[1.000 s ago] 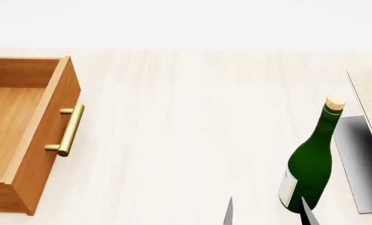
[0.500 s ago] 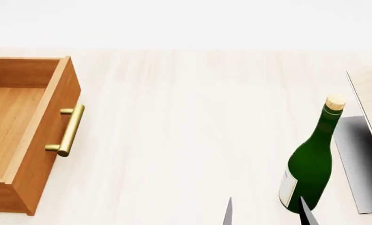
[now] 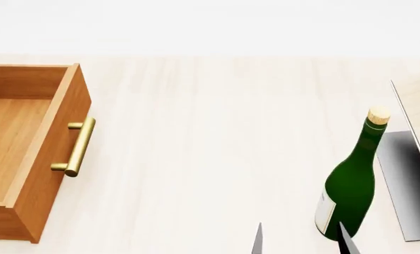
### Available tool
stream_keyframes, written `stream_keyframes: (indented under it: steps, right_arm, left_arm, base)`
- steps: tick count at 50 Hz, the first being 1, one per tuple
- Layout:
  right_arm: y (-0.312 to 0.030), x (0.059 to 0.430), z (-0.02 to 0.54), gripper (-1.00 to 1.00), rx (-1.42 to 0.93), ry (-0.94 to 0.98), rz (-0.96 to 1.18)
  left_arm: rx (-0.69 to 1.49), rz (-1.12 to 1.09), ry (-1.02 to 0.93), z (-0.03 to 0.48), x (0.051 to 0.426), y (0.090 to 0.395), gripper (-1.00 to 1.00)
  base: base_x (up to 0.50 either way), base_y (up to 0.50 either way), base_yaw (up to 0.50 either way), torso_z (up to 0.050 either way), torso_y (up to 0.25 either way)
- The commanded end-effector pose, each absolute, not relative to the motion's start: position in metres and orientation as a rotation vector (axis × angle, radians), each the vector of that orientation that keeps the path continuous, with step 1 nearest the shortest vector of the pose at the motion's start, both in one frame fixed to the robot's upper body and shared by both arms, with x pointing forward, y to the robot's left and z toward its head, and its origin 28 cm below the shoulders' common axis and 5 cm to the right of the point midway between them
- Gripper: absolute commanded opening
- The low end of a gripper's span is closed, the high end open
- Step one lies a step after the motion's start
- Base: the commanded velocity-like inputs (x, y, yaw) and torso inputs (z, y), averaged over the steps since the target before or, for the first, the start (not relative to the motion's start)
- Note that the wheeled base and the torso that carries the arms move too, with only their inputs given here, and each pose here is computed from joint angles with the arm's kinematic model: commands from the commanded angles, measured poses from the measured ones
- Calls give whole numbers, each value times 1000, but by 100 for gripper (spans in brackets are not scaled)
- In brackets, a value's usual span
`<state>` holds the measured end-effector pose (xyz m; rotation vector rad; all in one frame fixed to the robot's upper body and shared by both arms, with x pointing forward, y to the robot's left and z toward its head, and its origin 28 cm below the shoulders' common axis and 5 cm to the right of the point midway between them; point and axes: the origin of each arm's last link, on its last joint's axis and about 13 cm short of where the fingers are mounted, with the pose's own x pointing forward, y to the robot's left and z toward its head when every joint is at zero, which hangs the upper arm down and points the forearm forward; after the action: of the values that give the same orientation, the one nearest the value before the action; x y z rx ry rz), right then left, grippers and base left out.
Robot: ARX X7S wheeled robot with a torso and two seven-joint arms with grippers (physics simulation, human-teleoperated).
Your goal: Put the bowl on top of the cabinet.
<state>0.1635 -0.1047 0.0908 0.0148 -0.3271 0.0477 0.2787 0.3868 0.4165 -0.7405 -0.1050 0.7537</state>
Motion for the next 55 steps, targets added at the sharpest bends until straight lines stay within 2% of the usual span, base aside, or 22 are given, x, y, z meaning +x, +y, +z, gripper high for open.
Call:
stream_keyframes:
  steps: [1,7,9,11,17,19,23,27,38,48,55]
  right_arm:
    - [-106,164,93,100,0,-346,42]
    - [-105,164,92,100,-3,-346,43]
    - [-105,164,92,100,-2,-346,44]
    - [-105,163,92,100,-3,-348,43]
    - [-108,163,97,100,15,-371,26]
    - [-109,162,98,100,19,-380,22]
    - [-110,160,103,100,27,-403,12]
    - [-113,158,108,100,48,-436,-8]
    - [-118,143,125,100,70,-581,-58]
    - [-121,133,133,100,113,-721,-97]
    - [-122,131,135,100,124,-750,-103]
  left_arm:
    - [-797,654,-205,409,257,368,100]
    - [-742,523,-279,395,246,350,100]
    - [-718,635,-271,385,237,350,100]
    - [-621,527,-359,379,227,335,100]
    - [-381,557,-578,330,204,301,100]
    - [-250,529,-624,300,202,284,100]
    - [-223,466,-655,255,197,267,100]
    - [-192,432,-776,220,185,253,100]
    - [-109,447,-960,149,146,236,100]
    - [-174,396,-1037,138,138,233,100]
    - [-188,393,-1057,139,136,233,100]
  base:
    - [0,0,0,0,0]
    - [0,0,0,0,0]
    - [0,0,0,0,0]
    - [0,0,0,0,0]
    - [0,0,0,0,0]
    - [0,0,0,0,0]
    - [0,0,0,0,0]
    - [0,0,0,0,0]
    - [0,0,0,0,0]
    - [0,0,0,0,0]
    - [0,0,0,0,0]
